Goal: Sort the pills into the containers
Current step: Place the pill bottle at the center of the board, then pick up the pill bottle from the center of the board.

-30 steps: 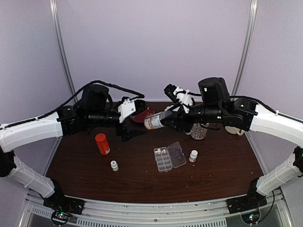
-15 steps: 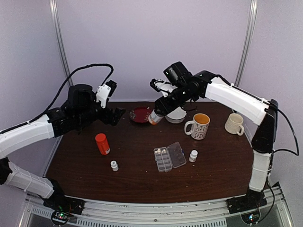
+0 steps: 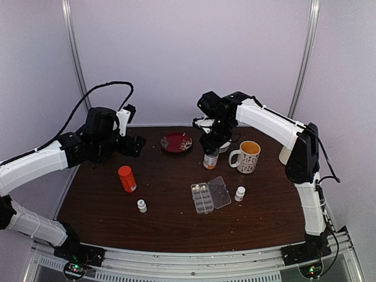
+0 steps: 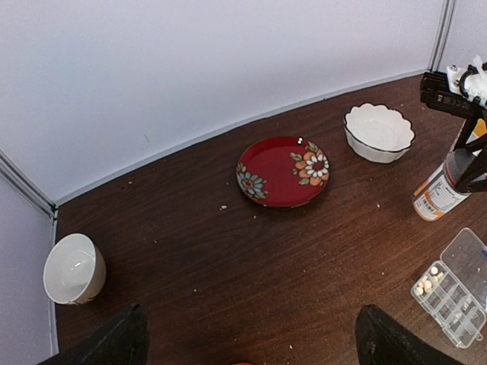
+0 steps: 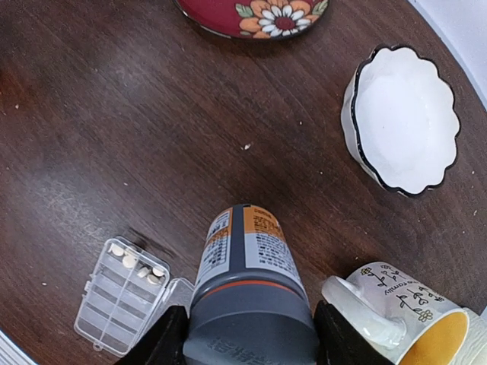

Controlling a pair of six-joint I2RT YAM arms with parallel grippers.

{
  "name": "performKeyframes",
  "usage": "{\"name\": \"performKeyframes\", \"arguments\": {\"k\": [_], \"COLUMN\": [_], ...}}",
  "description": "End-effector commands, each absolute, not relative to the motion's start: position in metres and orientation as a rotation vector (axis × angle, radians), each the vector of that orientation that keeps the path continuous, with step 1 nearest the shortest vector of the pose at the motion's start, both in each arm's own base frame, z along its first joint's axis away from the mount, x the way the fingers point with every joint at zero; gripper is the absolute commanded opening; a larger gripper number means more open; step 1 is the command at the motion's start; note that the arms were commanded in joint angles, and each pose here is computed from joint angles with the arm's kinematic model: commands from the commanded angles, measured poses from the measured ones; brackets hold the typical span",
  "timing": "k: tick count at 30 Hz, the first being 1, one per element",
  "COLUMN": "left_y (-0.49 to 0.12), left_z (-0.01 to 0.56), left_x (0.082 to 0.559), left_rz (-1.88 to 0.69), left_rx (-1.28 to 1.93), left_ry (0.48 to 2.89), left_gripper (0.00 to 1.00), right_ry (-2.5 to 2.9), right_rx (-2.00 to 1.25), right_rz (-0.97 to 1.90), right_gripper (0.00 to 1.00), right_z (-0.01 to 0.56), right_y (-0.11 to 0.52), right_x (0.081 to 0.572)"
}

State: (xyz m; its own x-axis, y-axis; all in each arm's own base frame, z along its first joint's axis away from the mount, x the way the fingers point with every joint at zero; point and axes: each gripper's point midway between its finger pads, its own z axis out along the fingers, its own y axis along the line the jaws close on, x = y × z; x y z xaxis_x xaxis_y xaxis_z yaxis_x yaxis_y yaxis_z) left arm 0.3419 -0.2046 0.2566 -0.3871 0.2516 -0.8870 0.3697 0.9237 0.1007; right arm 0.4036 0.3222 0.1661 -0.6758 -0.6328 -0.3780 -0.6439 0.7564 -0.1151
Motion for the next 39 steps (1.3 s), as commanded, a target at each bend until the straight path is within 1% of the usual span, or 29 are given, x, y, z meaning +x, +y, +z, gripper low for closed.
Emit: {"name": "performKeyframes", "arguments": {"k": [1,4,6,8,9,11,12,14,15,20,25,26,29,34,37,39], "left_y": [-0.203,-0.204,-0.202,-0.2,-0.2,-0.199,-0.199,-0.199,-0.199,-0.201,-0.196,-0.192,-0.187,-0.174,-0.162,-0.156], "left_z": [0.251,0.247,0.244,0.242,0.241,0.24,0.238,0.238,0.238,0.236,0.229,0.226,0.213,0.192,0.188,0.184], "left_x": [0.348,0.349,0.349,0.348,0.347,0.346,0.345,0.345,0.344,0.343,0.343,0.343,0.341,0.339,0.334,0.33], "left_rz": [-0.124,-0.116,-0.098,-0.093,-0.094,-0.099,-0.104,-0.109,-0.11,-0.118,-0.074,-0.057,-0.043,-0.094,-0.079,-0.061], "left_rx": [0.419,0.428,0.423,0.422,0.421,0.415,0.415,0.411,0.413,0.435,0.418,0.404,0.372,0.266,0.218,0.205], "left_ry": [2.029,2.042,2.051,2.054,2.055,2.053,2.055,2.055,2.055,2.074,2.12,2.138,2.196,2.282,2.312,2.343], "left_gripper": [0.97,0.97,0.98,0.97,0.98,0.97,0.97,0.98,0.98,0.97,0.98,0.98,0.98,0.98,0.97,0.97], "right_ry": [2.597,2.6,2.599,2.601,2.599,2.579,2.564,2.525,2.503,2.373,2.108,2.022,1.887,1.831,1.813,1.823], "right_rx": [-1.015,-1.039,-1.044,-1.06,-1.063,-1.039,-1.023,-0.999,-0.982,-0.949,-0.913,-0.888,-0.753,-0.599,-0.474,-0.451], "right_rz": [-0.082,-0.098,-0.099,-0.076,-0.067,-0.083,-0.091,-0.083,-0.075,0.012,0.071,0.091,0.167,0.318,0.407,0.462], "right_gripper": [0.28,0.29,0.36,0.49,0.57,0.79,0.85,0.93,0.95,0.97,0.97,0.97,1.0,1.0,1.0,1.0], "right_z": [0.146,0.137,0.133,0.129,0.129,0.133,0.137,0.151,0.159,0.212,0.279,0.305,0.332,0.329,0.325,0.32], "right_y": [0.305,0.306,0.307,0.31,0.312,0.311,0.311,0.313,0.314,0.321,0.325,0.323,0.314,0.288,0.271,0.267], "right_x": [0.409,0.411,0.412,0.411,0.411,0.416,0.419,0.424,0.426,0.425,0.405,0.395,0.377,0.348,0.335,0.326]}}
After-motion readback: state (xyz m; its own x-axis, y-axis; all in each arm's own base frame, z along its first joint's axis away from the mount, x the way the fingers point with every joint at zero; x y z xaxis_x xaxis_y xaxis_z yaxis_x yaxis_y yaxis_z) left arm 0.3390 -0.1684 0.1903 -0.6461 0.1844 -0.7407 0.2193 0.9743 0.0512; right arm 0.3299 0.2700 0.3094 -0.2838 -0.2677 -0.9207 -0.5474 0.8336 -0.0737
